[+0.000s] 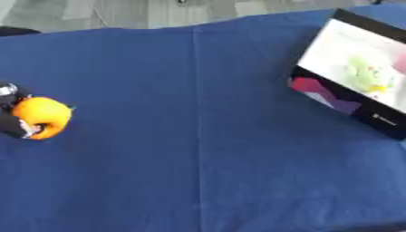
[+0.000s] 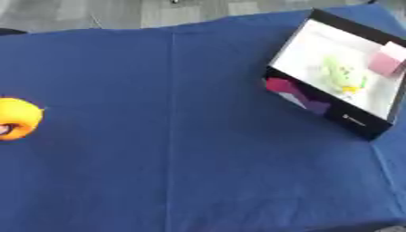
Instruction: Pick up the objects with one hand, pass them to the other hand, and then place them into the box on the other side of the table.
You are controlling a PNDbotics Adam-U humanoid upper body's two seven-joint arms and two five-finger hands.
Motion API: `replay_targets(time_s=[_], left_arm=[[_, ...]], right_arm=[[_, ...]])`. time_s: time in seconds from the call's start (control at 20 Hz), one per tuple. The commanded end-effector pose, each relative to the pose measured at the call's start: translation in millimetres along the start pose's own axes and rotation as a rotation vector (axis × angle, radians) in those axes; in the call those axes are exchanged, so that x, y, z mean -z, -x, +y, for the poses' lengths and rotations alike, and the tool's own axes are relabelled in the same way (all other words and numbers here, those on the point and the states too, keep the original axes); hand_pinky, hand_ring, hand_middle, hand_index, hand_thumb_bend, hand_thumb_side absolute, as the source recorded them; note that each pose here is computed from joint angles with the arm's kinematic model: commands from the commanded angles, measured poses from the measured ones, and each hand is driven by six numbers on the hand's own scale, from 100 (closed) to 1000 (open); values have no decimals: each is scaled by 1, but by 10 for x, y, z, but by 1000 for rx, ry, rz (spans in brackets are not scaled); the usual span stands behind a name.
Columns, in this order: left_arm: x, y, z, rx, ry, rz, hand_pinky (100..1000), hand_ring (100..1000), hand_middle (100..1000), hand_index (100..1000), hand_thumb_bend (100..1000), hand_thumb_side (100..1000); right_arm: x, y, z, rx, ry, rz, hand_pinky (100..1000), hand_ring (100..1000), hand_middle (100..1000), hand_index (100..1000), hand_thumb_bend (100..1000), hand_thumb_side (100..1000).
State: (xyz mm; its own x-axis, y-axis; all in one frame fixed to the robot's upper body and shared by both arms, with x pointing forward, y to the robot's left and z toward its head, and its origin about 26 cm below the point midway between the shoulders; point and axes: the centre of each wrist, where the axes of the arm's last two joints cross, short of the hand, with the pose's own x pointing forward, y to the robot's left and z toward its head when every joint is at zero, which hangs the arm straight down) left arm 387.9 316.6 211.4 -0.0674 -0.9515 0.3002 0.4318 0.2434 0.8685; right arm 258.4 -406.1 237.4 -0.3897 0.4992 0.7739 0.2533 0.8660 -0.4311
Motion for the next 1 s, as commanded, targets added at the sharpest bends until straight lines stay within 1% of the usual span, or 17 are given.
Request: replay_targets(time_s=[0.05, 0.1, 0.2, 0.3, 0.45, 0.5, 0.55, 0.6, 0.8, 1.0], left_arm=[[-256, -226, 322, 36, -178, -49, 775, 719, 548, 584, 176, 100], [-272, -305, 334, 32, -208, -70, 773, 712, 540, 584, 153, 100], [-257, -485, 318, 8, -268, -122, 772, 702, 532, 582, 138, 100], [-194, -642, 252, -28, -315, -164, 777, 704, 526, 582, 115, 100], [-75, -836, 131, -84, -352, -215, 771, 705, 526, 586, 104, 100], [-37, -896, 93, -100, -364, -229, 763, 695, 521, 591, 100, 100], [-2, -949, 58, -116, -380, -243, 760, 685, 514, 587, 100, 100], [27, -992, 26, -126, -395, -253, 758, 668, 506, 579, 100, 100], [123, -1115, -78, -131, -408, -281, 759, 673, 509, 581, 100, 100], [220, -1209, -208, -155, -411, -302, 757, 675, 507, 580, 100, 100]], right_arm=[[95, -158, -71, -19, -7, -59, 1000, 1000, 1000, 1000, 100, 507], [117, -192, -68, -20, -15, -73, 1000, 1000, 1000, 1000, 100, 499], [182, -308, -33, -33, -57, -116, 1000, 1000, 1000, 1000, 100, 486], [245, -426, 22, -55, -116, -157, 1000, 1000, 1000, 1000, 100, 467], [329, -562, 114, -86, -212, -200, 1000, 1000, 1000, 1000, 100, 440], [356, -597, 147, -91, -243, -210, 1000, 1000, 1000, 1000, 100, 397], [381, -630, 177, -95, -271, -220, 1000, 1000, 1000, 1000, 100, 429], [402, -658, 204, -99, -294, -228, 1000, 1000, 1000, 1000, 100, 422], [467, -749, 304, -116, -377, -260, 1000, 1000, 1000, 1000, 100, 369], [512, -810, 428, -141, -457, -283, 1000, 1000, 1000, 1000, 100, 282]])
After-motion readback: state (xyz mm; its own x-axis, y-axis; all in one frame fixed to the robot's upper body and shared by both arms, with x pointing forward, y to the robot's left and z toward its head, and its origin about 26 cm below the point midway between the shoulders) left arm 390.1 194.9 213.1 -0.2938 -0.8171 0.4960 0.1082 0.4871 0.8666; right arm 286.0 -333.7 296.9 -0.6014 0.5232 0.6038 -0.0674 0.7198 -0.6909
